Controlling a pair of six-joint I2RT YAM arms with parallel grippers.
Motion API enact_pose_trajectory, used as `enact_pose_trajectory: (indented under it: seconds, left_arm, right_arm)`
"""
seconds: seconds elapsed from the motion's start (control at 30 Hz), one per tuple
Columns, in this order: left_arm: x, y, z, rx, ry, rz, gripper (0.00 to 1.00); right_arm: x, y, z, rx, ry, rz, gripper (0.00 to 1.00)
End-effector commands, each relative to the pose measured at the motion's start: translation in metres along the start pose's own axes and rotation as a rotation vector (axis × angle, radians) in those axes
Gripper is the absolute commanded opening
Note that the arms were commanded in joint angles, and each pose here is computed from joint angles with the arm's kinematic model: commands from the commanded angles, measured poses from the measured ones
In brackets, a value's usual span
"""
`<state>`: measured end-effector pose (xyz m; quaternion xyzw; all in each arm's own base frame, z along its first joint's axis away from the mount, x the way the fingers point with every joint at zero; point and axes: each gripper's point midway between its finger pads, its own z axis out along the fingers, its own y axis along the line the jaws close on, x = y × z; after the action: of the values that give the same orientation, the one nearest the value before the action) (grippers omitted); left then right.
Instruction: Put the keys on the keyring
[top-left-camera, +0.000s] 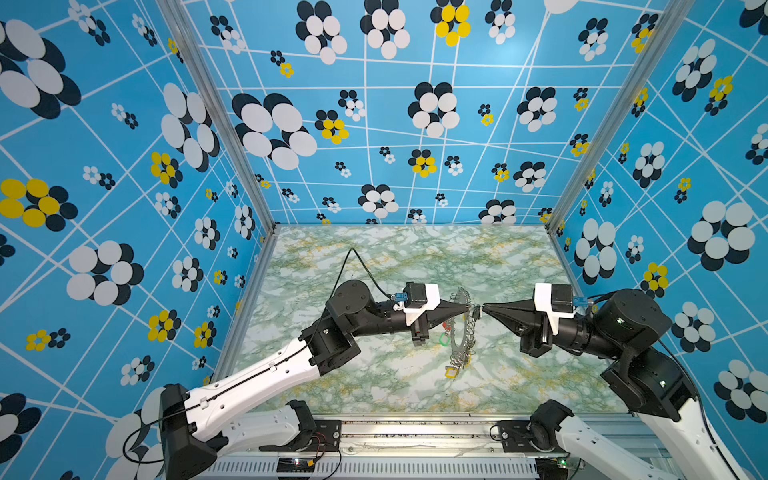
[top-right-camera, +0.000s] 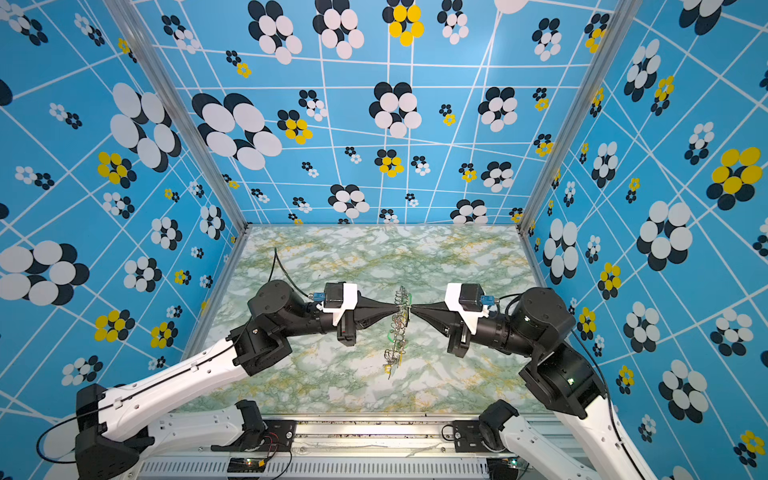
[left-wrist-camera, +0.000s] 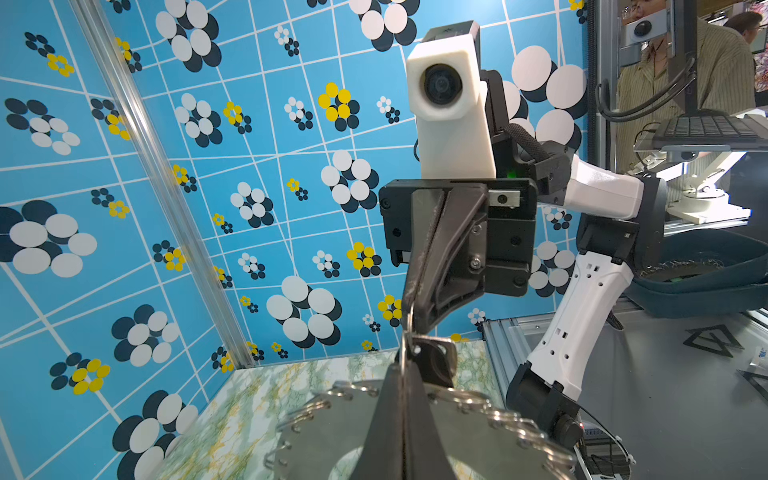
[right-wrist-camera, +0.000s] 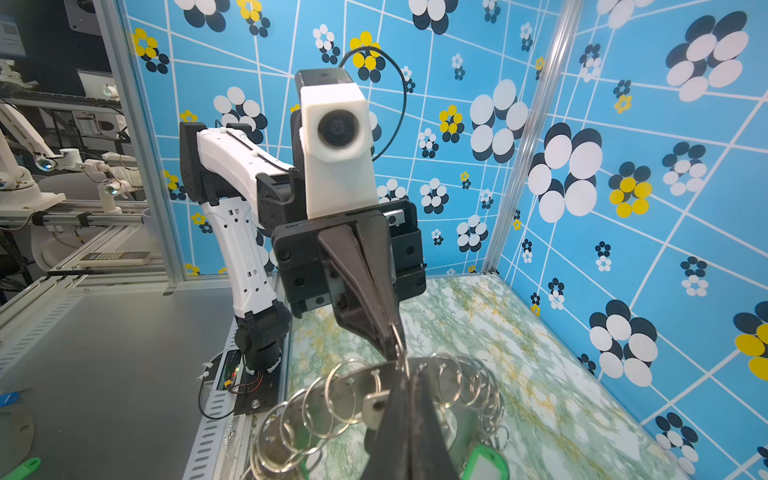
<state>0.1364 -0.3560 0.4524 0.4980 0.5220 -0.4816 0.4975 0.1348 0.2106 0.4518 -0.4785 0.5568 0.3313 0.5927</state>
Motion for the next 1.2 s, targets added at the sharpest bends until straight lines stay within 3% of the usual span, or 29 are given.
enact_pose_trajectory:
  seconds: [0.0,0.7,0.97,1.17]
  left_arm:
    - [-0.032,-0.013,-0.006,0.032,-0.091,0.071,0.0]
    - [-0.033,-0.015,-0.009,0.018,-0.099,0.086,0.0]
    - [-0.022,-0.013,-0.016,-0.047,-0.216,0.236,0.0]
    - [-0.009,-0.016,-0.015,-0.028,-0.217,0.246,0.0]
  right_arm:
    - [-0.004,-0.003,0.0,0.017,-0.003,-0.006,0.0]
    - [-0.004,-0.009,-0.001,0.052,0.002,0.0,0.0]
    - [-0.009,0.0,-0.007,0.037,-0.063,-0.014,0.0]
    - [0.001,0.007,-0.01,0.029,-0.078,-0.013,0.0]
